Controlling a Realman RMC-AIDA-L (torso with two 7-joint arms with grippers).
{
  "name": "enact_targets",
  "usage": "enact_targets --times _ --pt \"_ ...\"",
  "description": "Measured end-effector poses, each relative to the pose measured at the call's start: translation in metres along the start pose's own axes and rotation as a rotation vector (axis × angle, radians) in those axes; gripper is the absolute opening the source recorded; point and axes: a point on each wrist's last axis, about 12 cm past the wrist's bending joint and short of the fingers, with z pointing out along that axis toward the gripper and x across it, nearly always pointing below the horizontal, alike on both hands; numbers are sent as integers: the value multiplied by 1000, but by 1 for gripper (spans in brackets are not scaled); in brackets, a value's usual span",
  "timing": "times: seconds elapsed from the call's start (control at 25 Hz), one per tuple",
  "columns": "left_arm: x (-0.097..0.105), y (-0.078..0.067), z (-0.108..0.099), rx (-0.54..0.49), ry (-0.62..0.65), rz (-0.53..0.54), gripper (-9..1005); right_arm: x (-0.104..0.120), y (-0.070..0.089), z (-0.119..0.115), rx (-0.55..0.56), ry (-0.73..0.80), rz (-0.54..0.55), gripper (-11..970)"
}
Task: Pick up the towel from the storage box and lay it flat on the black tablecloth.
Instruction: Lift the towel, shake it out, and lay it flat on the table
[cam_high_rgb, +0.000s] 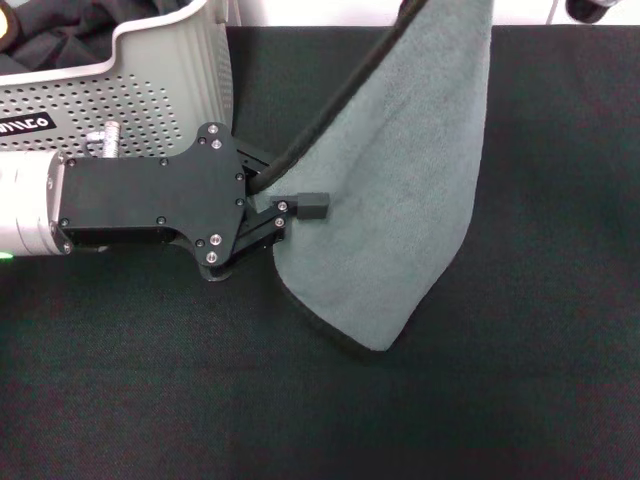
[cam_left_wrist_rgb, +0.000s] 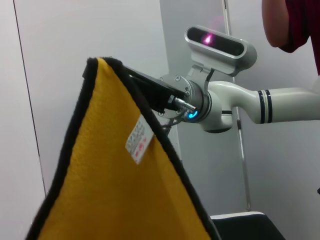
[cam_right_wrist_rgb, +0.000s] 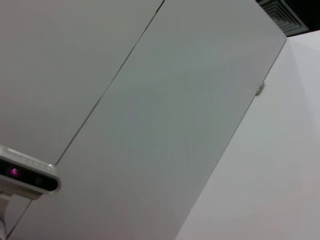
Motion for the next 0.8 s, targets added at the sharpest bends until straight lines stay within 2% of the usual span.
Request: enact_targets --times 0.36,0.8 --pt "4 -1 -4 -10 -5 -10 35 -2 -12 -14 69 13 -20 10" --pt "3 0 -6 -9 5 -14 34 3 -15 -23 107 24 1 10"
